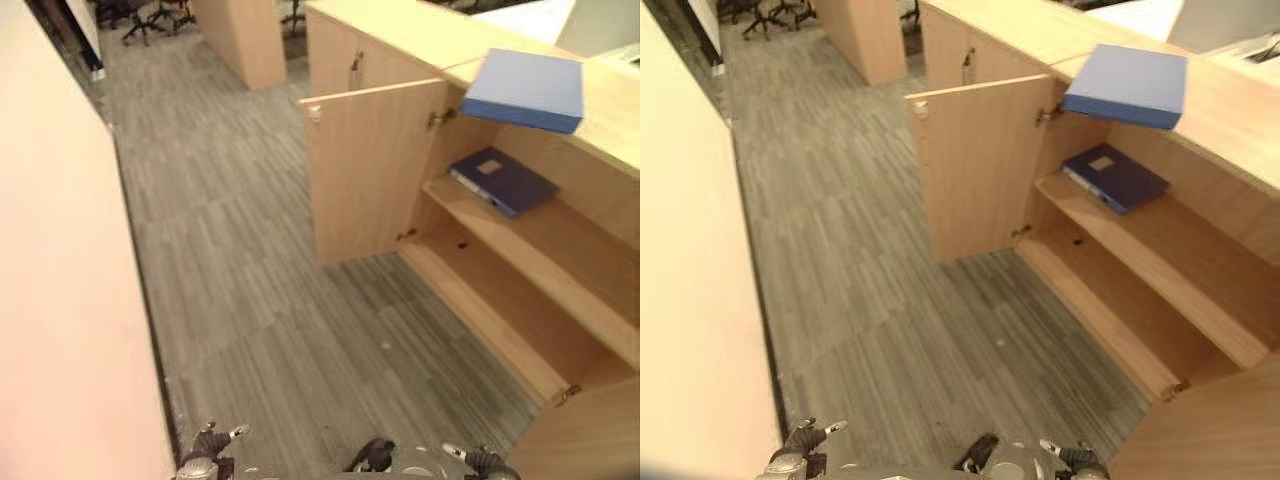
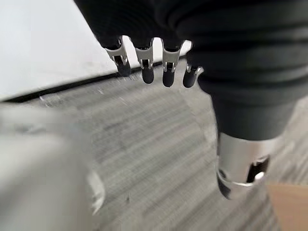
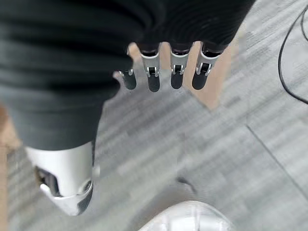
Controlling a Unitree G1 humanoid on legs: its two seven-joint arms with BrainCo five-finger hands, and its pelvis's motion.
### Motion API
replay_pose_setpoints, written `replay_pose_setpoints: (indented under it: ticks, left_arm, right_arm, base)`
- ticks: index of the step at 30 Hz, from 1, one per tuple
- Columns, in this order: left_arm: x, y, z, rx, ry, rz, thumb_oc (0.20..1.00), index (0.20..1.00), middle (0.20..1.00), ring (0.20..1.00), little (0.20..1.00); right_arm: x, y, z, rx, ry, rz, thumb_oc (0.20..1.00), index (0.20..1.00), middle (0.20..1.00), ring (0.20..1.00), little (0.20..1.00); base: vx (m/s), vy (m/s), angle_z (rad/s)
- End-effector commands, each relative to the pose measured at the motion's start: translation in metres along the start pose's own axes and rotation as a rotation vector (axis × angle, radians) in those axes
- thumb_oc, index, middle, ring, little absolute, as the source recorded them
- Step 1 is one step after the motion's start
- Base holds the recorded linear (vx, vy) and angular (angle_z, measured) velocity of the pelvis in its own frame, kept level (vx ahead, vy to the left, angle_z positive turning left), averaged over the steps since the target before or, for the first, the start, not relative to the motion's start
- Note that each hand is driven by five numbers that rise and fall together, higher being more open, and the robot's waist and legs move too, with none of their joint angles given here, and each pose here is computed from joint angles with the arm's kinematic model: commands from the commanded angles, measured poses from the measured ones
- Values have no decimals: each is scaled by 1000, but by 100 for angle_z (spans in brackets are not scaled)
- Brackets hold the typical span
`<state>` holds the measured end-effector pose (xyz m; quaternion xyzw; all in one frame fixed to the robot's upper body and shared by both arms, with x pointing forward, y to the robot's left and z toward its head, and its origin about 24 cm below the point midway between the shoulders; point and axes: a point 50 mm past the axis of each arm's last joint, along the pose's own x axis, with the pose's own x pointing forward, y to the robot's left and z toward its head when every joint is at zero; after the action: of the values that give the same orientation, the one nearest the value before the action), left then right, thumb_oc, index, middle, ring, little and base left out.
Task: Put the empty folder in the office cabinet
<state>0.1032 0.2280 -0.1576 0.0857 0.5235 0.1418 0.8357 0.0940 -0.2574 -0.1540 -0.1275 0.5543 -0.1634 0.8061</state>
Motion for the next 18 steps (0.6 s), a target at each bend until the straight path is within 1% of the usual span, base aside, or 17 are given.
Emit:
replay_pose_setpoints:
  ticks: [1, 5, 7, 9, 14, 18]
  left_arm:
    - [4, 12, 22, -28, -70, 27, 1000, 1000, 1000, 1000, 1000]
    - [4, 19, 17, -139, -52, 43, 1000, 1000, 1000, 1000, 1000]
    - [4, 19, 16, -151, -48, 46, 1000, 1000, 1000, 1000, 1000]
    - [4, 19, 15, -157, -50, 44, 1000, 1000, 1000, 1000, 1000]
    - [2, 16, 12, -149, -50, 30, 1000, 1000, 1000, 1000, 1000]
    - [2, 10, 9, -117, -39, -1, 1000, 1000, 1000, 1000, 1000]
  right_arm:
    - [1, 1, 14, 53, -45, -4, 1000, 1000, 1000, 1000, 1000]
    - [1, 4, 12, 31, -41, 12, 1000, 1000, 1000, 1000, 1000]
    - [0, 4, 10, 32, -35, 13, 1000, 1000, 1000, 1000, 1000]
    - [0, 4, 3, 17, -13, 14, 1000, 1000, 1000, 1000, 1000]
    - [-1, 0, -7, 3, 16, 7, 1000, 1000, 1000, 1000, 1000]
    - [-2, 0, -13, 40, 42, 15, 1000, 1000, 1000, 1000, 1000]
  base:
    - [18, 30, -44]
    - [143, 181, -47]
    - [182, 112, -131]
    - [217, 139, -126]
    - [199, 178, -53]
    - [238, 389, -62]
